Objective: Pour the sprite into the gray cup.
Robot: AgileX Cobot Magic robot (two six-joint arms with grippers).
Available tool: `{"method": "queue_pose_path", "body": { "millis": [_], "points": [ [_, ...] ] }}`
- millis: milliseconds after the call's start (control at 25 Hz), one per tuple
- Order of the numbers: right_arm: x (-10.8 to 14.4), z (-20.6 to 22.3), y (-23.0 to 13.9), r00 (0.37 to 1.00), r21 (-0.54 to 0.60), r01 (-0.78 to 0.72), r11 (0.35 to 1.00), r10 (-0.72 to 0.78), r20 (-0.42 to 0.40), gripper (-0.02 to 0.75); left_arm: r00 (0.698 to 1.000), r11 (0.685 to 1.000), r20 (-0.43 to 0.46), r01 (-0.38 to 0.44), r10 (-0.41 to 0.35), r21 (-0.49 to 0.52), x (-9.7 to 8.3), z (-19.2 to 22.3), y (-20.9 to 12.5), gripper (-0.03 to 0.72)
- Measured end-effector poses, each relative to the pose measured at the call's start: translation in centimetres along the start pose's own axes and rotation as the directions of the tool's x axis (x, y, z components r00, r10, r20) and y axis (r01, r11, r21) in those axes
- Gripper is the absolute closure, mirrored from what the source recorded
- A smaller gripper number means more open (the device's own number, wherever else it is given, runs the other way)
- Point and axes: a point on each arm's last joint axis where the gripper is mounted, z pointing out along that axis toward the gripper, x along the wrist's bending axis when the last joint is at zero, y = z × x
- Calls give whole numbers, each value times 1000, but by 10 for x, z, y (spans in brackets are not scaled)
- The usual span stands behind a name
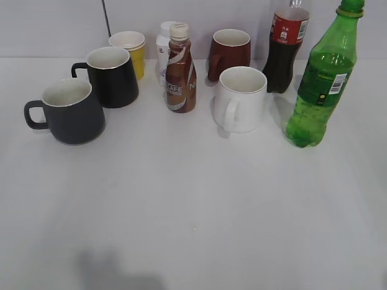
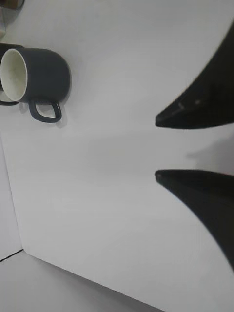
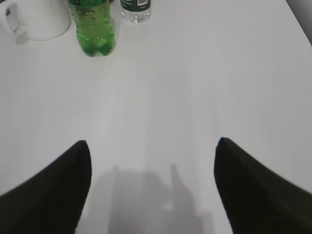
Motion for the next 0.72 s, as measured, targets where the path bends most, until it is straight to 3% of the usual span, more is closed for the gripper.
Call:
{"method": "queue_pose_path", "body": {
  "millis": [720],
  "points": [
    [0,0,0,1000,0,0,1000,0,0,150,1000,1000,0,0,0,0,0,0,0,463]
  ]
}}
